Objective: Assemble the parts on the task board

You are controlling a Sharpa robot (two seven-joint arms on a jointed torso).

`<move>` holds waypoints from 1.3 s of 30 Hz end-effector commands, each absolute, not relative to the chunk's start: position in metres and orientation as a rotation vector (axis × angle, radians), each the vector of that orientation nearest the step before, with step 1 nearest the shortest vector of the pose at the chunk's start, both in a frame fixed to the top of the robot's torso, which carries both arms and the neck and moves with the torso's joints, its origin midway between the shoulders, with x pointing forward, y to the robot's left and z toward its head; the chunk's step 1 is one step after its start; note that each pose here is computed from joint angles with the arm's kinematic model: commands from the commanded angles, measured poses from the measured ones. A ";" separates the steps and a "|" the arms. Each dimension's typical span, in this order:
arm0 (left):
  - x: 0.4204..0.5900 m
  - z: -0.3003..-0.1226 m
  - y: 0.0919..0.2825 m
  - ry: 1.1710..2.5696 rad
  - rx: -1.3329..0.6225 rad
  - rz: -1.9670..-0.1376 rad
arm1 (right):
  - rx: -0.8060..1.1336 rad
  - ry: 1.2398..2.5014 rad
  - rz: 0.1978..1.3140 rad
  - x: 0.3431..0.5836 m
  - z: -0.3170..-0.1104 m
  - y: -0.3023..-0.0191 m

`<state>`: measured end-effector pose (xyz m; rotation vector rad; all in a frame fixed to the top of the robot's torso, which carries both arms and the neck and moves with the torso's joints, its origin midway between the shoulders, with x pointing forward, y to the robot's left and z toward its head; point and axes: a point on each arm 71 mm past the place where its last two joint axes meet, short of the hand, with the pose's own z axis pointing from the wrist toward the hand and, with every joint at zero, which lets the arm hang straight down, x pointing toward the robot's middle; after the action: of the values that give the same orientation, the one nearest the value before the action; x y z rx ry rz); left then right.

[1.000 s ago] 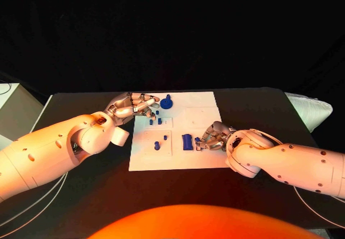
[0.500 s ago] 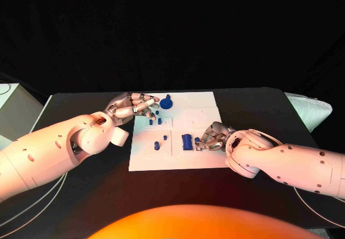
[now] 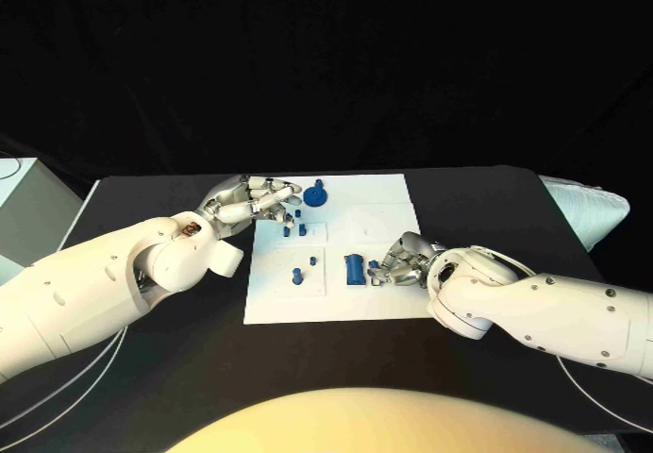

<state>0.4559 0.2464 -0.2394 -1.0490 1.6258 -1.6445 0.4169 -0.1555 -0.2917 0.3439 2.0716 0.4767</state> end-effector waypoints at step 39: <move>0.455 -0.245 0.251 1.632 -1.062 -1.630 | 0.297 2.049 0.461 0.413 -0.290 -0.162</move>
<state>0.4555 0.2520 -0.2456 -1.0662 1.6317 -1.6204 0.4132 -0.1622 -0.2905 0.3192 2.0570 0.4640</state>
